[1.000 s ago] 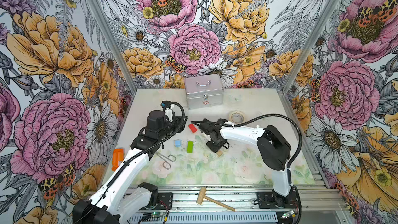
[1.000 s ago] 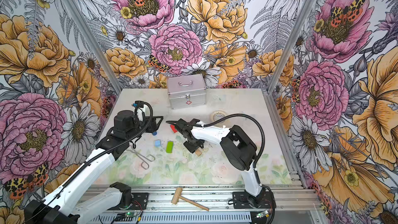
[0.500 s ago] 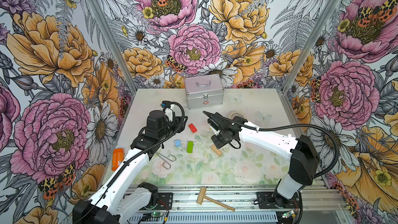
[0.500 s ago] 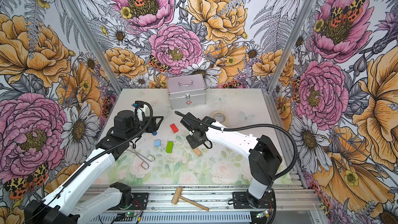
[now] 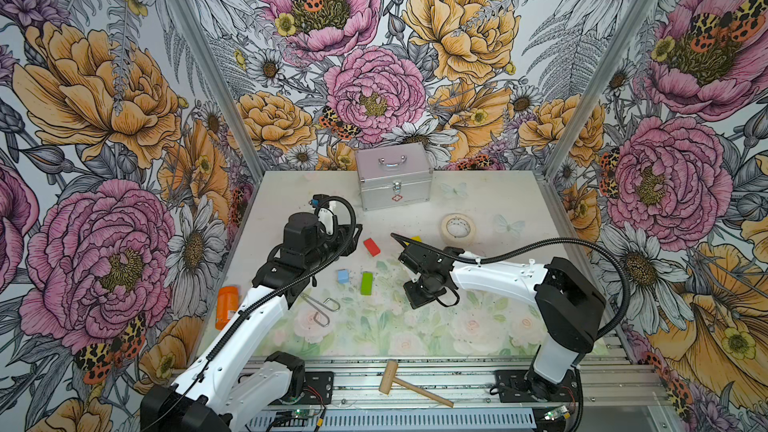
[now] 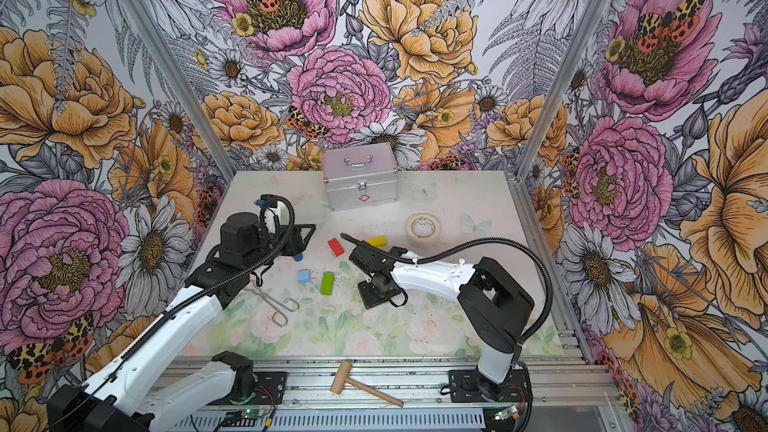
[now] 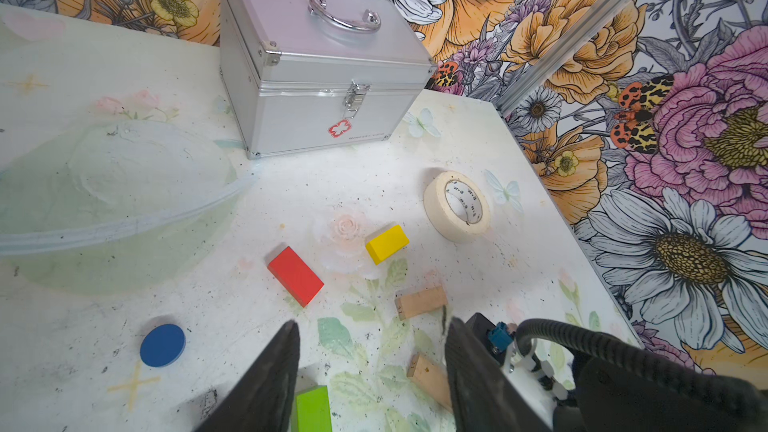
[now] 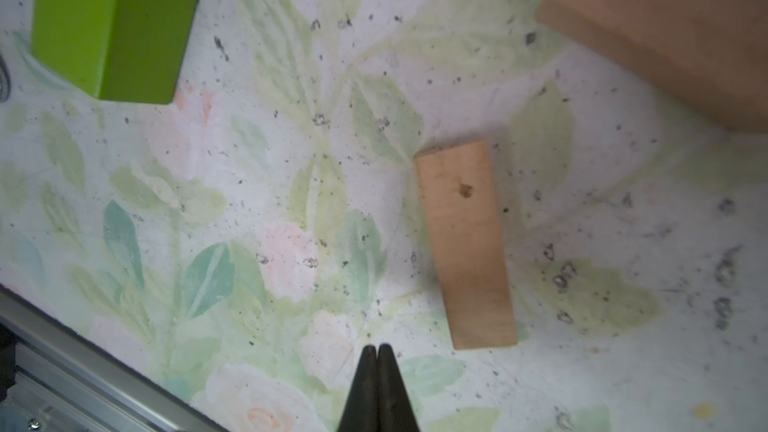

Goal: Build the wood block tower

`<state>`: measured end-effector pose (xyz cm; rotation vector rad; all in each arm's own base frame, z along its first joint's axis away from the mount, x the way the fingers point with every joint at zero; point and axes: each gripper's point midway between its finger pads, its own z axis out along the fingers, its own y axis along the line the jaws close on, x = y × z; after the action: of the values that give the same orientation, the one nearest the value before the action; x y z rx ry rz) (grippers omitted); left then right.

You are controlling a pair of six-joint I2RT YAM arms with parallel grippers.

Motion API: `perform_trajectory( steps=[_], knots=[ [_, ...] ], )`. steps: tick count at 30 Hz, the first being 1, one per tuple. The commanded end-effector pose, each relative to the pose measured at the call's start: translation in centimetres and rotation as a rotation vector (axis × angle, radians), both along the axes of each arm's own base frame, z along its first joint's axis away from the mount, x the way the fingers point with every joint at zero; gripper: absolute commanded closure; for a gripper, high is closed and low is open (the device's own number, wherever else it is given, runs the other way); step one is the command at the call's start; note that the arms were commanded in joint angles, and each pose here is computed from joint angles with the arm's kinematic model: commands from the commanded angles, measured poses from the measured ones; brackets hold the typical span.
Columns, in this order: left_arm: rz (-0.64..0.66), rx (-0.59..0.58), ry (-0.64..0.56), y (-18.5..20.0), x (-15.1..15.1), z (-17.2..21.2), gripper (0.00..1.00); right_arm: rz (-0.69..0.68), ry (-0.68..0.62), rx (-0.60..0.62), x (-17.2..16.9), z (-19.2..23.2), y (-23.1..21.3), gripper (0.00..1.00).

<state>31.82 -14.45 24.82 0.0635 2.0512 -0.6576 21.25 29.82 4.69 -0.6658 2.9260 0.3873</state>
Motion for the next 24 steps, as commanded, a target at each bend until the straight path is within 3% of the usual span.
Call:
perform_trajectory(
  steps=[1, 24],
  knots=[
    [-0.006, -0.016, -0.009, -0.2, 0.2, 0.2, 0.42, -0.015, 0.018, 0.025, 0.0, -0.8, 1.0, 1.00],
    [-0.008, -0.015, -0.005, -0.2, 0.4, 0.1, 0.43, -0.135, -0.022, -0.089, 2.7, -2.9, -2.8, 1.00]
  ],
)
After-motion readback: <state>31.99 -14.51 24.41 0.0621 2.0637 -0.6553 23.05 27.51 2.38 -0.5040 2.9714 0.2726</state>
